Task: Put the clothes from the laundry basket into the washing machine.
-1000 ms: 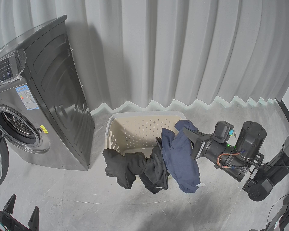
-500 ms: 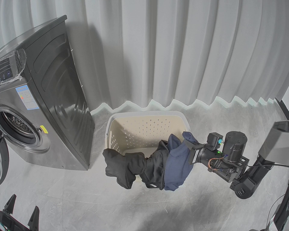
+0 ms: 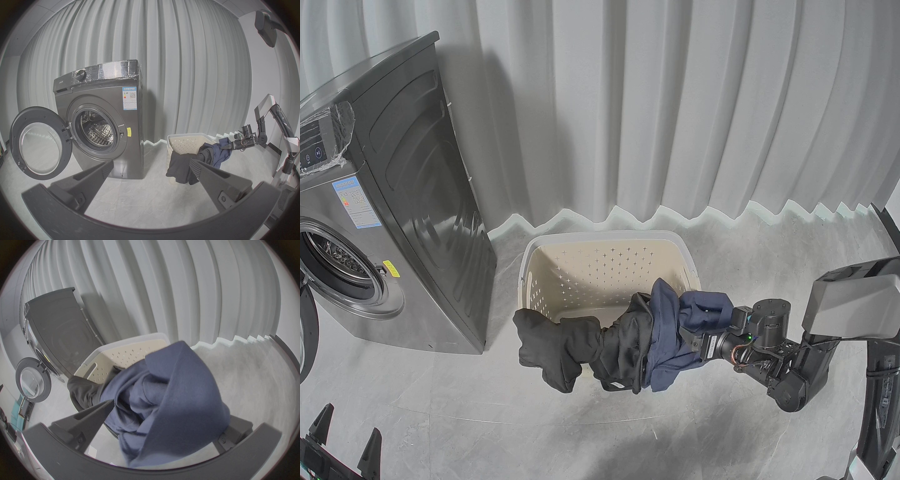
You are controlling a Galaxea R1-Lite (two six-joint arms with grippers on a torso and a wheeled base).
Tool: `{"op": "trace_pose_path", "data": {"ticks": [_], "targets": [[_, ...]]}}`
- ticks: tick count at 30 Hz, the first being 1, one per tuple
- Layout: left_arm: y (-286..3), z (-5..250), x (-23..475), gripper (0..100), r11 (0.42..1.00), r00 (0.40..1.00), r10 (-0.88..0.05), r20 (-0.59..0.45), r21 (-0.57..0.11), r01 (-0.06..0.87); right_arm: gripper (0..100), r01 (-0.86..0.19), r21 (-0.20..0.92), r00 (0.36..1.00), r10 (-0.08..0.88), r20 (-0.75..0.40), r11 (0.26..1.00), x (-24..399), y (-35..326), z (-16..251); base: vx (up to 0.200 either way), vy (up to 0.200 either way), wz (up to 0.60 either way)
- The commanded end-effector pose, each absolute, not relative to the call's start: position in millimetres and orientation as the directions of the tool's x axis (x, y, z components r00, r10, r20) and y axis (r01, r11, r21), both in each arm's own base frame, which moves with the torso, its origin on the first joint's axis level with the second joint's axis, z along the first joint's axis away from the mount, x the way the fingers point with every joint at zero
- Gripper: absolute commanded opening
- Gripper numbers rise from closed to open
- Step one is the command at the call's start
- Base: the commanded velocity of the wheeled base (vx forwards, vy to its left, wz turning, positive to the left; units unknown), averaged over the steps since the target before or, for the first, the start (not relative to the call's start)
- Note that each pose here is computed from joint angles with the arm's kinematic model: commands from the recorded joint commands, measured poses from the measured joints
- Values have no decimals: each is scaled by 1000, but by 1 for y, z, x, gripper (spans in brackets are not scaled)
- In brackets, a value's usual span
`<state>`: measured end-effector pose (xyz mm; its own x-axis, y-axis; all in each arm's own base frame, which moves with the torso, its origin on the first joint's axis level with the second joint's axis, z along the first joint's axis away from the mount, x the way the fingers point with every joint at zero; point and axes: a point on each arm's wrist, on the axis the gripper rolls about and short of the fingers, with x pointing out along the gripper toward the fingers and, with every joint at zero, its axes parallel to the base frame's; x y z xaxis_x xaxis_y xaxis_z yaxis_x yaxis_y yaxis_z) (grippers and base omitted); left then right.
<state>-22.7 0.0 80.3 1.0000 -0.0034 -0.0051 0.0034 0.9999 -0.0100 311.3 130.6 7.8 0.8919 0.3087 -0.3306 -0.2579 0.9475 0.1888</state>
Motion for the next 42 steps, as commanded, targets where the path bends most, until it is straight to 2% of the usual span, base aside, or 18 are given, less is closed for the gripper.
{"op": "trace_pose_path", "data": {"ticks": [1,7,25,26,40,41,42], "targets": [[0,75,-23,100,1000,1000,-3,-5,-11,3,100,-246,182,875,299,-380,952,314,131,-13,0,0,0],[0,75,-23,100,1000,1000,-3,-5,-11,3,100,-242,181,872,296,-390,953,323,135,-29,0,0,0],[0,75,-23,100,1000,1000,-3,-5,-12,3,100,-297,207,881,351,-318,932,329,150,-29,0,0,0],[0,75,-23,100,1000,1000,-3,-5,-12,3,0,-298,207,882,351,-315,932,329,150,-29,0,0,0],[0,75,-23,100,1000,1000,-3,-5,-12,3,0,-360,221,858,415,-302,906,313,156,-24,0,0,0],[0,75,-23,100,1000,1000,-3,-5,-12,3,0,-371,226,864,424,-273,901,309,157,-9,0,0,0],[0,75,-23,100,1000,1000,-3,-5,-12,3,0,-372,227,865,425,-267,900,308,156,-5,0,0,0]]}}
